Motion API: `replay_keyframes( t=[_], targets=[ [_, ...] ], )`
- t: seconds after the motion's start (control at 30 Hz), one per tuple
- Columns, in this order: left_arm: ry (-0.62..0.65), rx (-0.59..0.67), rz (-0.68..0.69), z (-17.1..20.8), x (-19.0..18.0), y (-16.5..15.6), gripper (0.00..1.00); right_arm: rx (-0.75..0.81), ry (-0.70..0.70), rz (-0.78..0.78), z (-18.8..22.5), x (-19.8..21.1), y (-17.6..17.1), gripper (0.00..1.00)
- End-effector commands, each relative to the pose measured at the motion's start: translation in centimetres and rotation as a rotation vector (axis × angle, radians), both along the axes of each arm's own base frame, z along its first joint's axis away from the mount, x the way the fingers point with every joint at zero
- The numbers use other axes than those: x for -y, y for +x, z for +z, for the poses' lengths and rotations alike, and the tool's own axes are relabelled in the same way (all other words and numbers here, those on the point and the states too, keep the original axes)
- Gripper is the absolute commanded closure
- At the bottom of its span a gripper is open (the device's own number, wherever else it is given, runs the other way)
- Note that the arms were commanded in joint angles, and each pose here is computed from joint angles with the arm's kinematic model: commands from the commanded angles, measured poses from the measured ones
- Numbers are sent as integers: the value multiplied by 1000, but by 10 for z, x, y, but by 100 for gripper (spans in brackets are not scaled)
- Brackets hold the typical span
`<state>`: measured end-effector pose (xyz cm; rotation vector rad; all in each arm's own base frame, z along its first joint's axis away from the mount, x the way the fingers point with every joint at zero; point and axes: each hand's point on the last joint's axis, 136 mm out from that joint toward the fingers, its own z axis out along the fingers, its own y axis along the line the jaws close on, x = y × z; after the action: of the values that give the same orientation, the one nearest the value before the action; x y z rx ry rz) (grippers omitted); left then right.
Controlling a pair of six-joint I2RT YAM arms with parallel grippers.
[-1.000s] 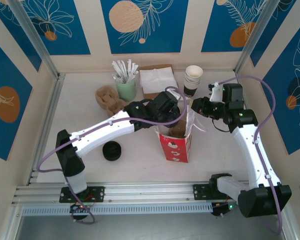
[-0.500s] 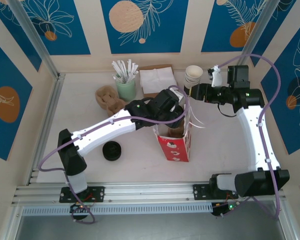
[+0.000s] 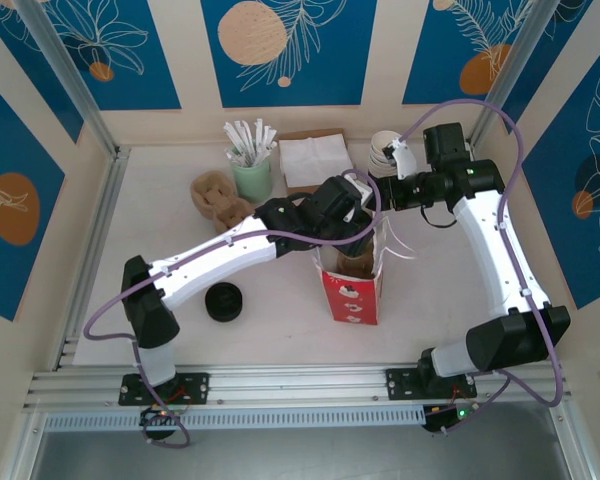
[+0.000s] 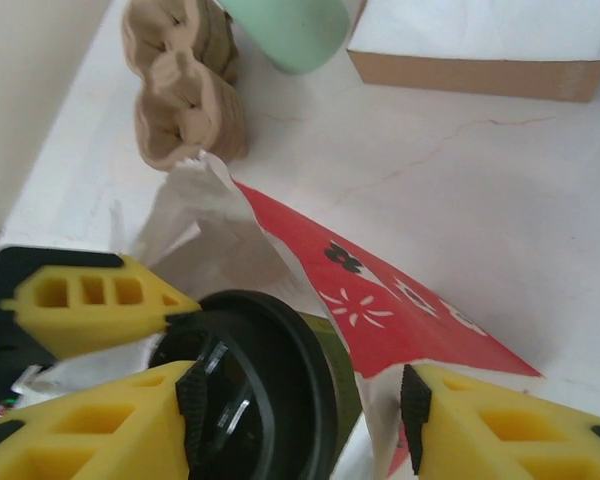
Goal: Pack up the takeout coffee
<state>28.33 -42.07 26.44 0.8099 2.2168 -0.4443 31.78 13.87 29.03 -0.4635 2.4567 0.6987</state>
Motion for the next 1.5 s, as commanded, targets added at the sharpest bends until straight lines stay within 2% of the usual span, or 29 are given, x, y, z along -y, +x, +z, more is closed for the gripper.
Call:
replay_keyframes(
  t=[0.0,0.17,0.27,0.33,0.53,0.6,0.7,0.87,1.13,1.47],
  targets=[
    [-24,8,-6,10,4,4,27,48,-139,26,-2,11,-3,42],
    [-22,7,-3,9,2,6,27,54,-189,40,-11,11,0,40],
    [-22,5,-2,10,1,5,27,43,-210,33,-20,12,4,43],
    [-18,1,-3,8,1,5,27,48,-197,29,-18,10,8,51],
    [-15,15,14,12,-5,7,27,94,-117,-4,6,0,22,88],
    [-10,25,30,13,-8,9,27,94,-66,-32,15,-3,24,95],
    [-16,51,52,18,-11,12,27,116,16,-91,31,-4,26,99],
    [-3,90,94,21,-19,18,27,137,129,-214,46,1,25,100],
    [28,145,129,28,-29,27,27,39,356,-420,33,3,14,100],
    [23,119,151,16,-33,25,27,2,423,-420,18,-4,4,100]
  ],
)
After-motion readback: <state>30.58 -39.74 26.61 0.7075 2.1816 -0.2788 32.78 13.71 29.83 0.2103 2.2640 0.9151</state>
